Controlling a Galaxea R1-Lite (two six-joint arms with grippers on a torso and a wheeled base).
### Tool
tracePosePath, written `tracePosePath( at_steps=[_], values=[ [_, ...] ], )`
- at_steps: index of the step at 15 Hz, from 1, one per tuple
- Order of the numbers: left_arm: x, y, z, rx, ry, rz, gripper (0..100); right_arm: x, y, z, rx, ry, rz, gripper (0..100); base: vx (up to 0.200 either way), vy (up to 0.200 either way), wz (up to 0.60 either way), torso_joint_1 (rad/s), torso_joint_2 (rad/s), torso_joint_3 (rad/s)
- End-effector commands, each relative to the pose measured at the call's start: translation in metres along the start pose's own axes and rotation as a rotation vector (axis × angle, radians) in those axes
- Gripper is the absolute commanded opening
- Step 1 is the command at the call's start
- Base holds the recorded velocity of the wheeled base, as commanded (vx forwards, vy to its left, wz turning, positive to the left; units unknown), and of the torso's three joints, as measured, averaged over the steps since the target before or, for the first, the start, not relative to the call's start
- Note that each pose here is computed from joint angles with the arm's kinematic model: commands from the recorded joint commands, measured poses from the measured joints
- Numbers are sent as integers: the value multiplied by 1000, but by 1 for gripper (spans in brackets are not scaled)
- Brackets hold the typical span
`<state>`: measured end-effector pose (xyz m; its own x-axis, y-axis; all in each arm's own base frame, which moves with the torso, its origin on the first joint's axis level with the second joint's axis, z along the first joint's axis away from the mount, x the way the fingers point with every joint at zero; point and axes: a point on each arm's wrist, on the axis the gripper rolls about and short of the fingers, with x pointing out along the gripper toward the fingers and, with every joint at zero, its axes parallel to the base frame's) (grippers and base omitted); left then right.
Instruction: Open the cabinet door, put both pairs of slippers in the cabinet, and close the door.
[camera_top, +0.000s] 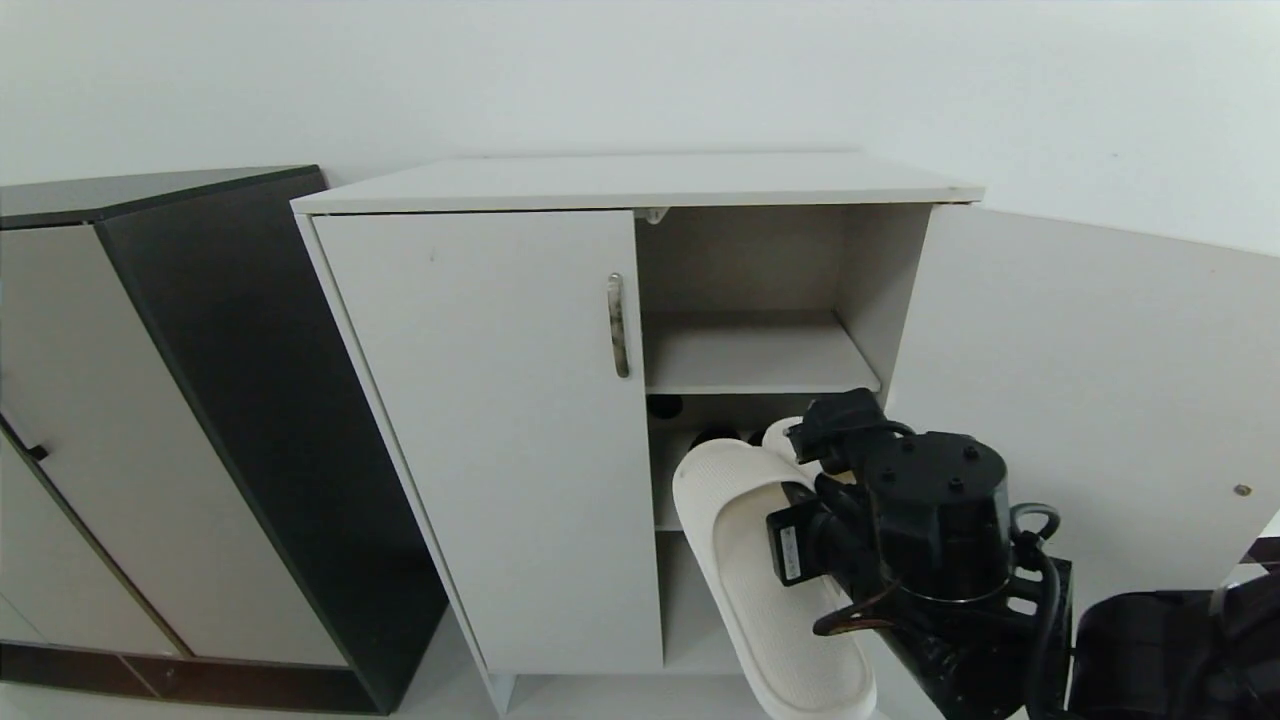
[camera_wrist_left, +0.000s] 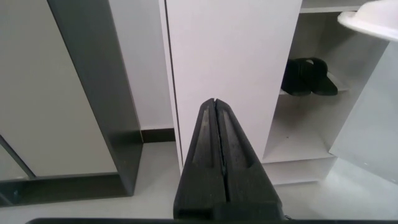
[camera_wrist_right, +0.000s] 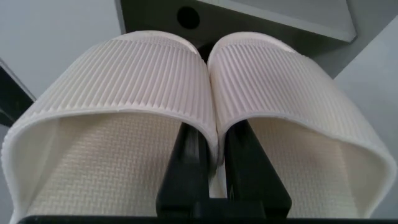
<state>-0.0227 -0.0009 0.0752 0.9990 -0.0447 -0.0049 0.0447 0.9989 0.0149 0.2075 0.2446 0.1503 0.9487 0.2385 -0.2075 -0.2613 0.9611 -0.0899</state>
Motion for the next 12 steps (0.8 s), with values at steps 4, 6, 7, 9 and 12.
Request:
tracePosePath(
  at_steps=[4,6,7,9,12],
  values=[
    [0,0,0,0,0,-1,0,22,10,51,119,-27,-130,0,0,0,0,0,0,0],
    [0,0,0,0,0,-1,0,30,14,50,112,-21,-151,0,0,0,0,0,0,0],
    [0,0,0,0,0,-1,0,37,16,45,99,-8,-178,0,0,0,0,0,0,0],
    [0,0,0,0,0,-1,0,43,15,46,105,-14,-208,0,0,0,0,0,0,0],
    [0,0,0,0,0,-1,0,50,13,41,100,-3,-223,0,0,0,0,0,0,0]
  ],
)
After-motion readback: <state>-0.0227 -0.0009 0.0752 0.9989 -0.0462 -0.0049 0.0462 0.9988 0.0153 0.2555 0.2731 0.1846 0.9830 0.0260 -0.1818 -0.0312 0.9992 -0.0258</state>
